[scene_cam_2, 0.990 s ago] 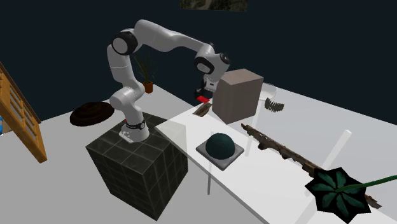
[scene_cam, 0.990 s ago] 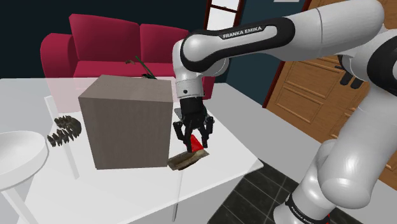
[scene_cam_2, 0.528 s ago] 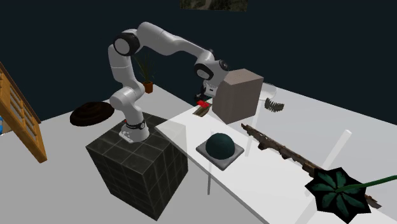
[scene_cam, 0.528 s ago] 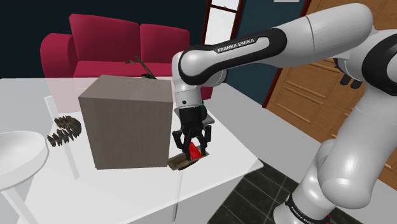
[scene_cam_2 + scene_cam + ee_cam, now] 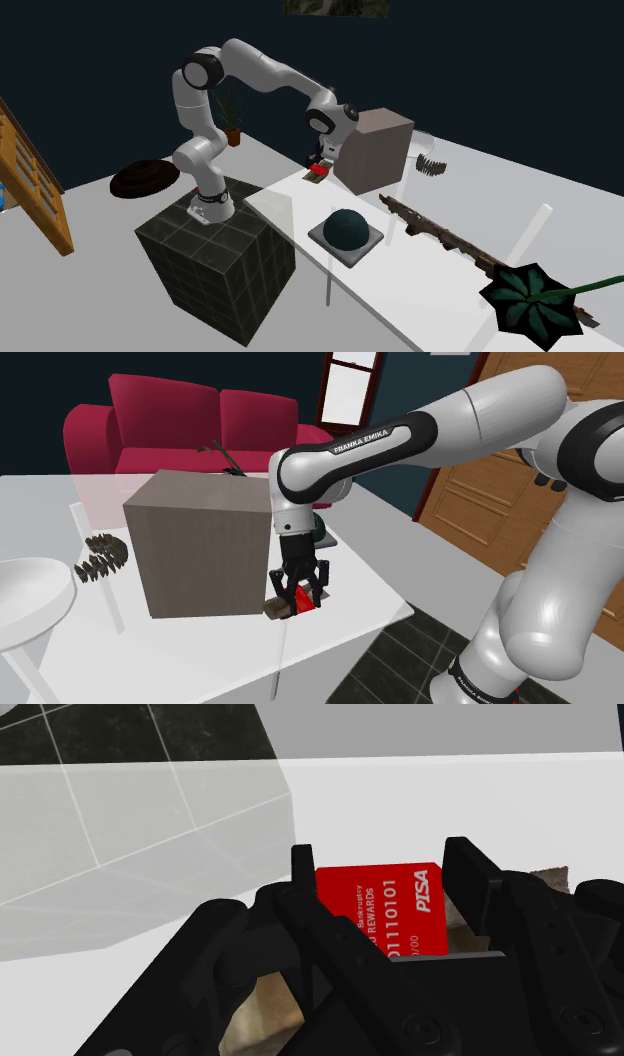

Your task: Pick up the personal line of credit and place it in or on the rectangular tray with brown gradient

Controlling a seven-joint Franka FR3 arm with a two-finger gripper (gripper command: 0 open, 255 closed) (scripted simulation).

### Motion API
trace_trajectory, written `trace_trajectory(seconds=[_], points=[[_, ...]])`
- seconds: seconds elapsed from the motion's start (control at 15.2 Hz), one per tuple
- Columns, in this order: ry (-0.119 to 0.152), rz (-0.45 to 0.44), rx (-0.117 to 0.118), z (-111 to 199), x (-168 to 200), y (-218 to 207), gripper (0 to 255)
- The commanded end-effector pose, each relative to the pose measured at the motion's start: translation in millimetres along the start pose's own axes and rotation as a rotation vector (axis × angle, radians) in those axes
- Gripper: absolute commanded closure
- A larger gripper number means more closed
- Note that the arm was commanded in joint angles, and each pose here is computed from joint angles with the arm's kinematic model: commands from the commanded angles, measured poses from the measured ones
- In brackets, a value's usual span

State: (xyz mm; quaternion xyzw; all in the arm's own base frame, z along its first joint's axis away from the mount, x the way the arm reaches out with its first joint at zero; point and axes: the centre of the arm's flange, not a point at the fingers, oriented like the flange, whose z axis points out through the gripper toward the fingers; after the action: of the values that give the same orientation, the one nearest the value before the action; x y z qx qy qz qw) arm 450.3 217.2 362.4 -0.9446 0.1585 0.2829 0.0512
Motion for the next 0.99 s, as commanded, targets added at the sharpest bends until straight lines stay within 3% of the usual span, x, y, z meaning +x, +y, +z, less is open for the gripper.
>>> trace_trajectory(seconds=[0.0,0.26,0.33,0.66,0.92], points=[[0.001,0.002,0.000,1,2,1,255],[0.000,0.002,0.000,1,2,1,255],[0.000,0.002,0.000,1,2,1,0],[0.001,0.002,0.000,1,2,1,0],[0.001,0.002,0.000,-49,2,1,0]])
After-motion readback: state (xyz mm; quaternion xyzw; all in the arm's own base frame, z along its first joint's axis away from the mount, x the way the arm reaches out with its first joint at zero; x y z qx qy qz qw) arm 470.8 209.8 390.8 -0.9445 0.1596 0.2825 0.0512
